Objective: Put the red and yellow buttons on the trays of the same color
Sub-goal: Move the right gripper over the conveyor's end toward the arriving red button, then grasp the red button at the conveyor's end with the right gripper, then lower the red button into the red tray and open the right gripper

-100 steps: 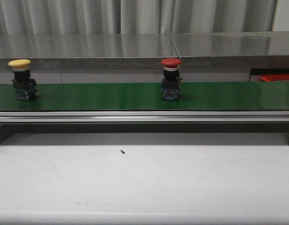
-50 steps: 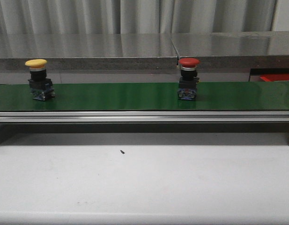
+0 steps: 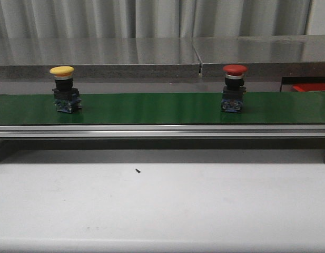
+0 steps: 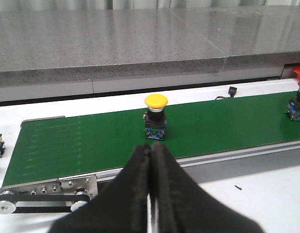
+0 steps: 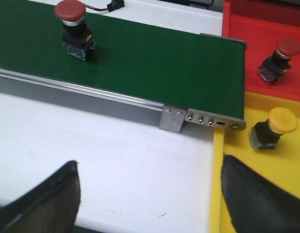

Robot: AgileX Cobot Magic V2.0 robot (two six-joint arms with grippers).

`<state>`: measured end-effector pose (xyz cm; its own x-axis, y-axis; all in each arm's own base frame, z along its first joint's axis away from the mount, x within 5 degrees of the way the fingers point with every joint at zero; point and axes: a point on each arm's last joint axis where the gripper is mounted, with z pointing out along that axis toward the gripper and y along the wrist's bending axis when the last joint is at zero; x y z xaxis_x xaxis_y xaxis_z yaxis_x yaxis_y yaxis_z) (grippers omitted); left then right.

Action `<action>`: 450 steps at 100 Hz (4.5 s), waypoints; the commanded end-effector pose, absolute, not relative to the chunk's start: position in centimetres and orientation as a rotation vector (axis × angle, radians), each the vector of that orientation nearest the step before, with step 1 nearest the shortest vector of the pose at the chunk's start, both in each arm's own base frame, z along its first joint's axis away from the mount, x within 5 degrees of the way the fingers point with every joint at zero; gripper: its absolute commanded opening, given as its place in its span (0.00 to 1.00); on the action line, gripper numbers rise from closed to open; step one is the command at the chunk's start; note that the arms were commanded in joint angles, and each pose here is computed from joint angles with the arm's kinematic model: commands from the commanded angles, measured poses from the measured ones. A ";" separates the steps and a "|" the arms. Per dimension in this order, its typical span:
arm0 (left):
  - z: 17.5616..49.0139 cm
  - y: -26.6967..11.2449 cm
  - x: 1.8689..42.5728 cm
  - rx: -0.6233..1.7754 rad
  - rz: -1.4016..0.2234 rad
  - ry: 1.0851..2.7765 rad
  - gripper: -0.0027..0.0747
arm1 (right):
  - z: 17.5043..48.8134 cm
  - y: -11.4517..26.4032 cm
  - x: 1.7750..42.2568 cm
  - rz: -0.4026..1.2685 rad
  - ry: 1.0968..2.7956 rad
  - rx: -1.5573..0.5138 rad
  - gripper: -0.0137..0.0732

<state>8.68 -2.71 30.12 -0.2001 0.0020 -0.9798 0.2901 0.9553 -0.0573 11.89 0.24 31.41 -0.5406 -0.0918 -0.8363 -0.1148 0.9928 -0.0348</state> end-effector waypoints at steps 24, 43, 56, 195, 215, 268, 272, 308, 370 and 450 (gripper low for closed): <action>31.5 -2.5 8.8 0.175 -0.265 1.682 0.01 | 32.6 0.0 15.6 0.040 2.145 -0.134 0.89; 31.5 -2.5 8.8 0.175 -0.265 1.682 0.01 | 32.1 0.7 20.7 0.083 2.236 -0.192 0.89; 31.5 -2.5 8.8 0.175 -0.265 1.682 0.01 | 31.8 1.2 24.0 0.105 2.283 -0.224 0.89; 31.5 -2.5 8.8 0.175 -0.265 1.682 0.01 | 33.8 -6.1 39.3 0.049 2.454 -0.071 0.32; 31.5 -2.5 8.8 0.175 -0.265 1.682 0.01 | 36.5 -13.6 38.0 -0.037 2.345 0.233 0.32; 31.5 -2.5 8.8 0.175 -0.265 1.682 0.01 | 28.1 -22.7 42.4 -0.082 2.388 0.447 0.32; 31.5 -2.5 8.8 0.175 -0.265 1.682 0.01 | 27.4 -23.0 43.0 -0.078 2.397 0.447 0.32; 31.5 -2.5 8.8 0.175 -0.265 1.682 0.01 | 24.8 -24.5 45.7 -0.064 2.419 0.442 0.32; 31.5 -2.5 8.8 0.175 -0.265 1.682 0.01 | 22.9 -25.4 45.8 -0.056 2.442 0.469 0.50; 31.5 -2.5 8.8 0.175 -0.265 1.682 0.01 | 37.9 -20.6 40.8 0.029 2.288 0.228 0.76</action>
<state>8.68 -2.71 30.12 -0.1996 0.0036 -0.9799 0.2904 0.9553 -0.0557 42.81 -22.59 31.90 -0.7394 0.2401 -0.6290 0.2209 0.9690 0.1102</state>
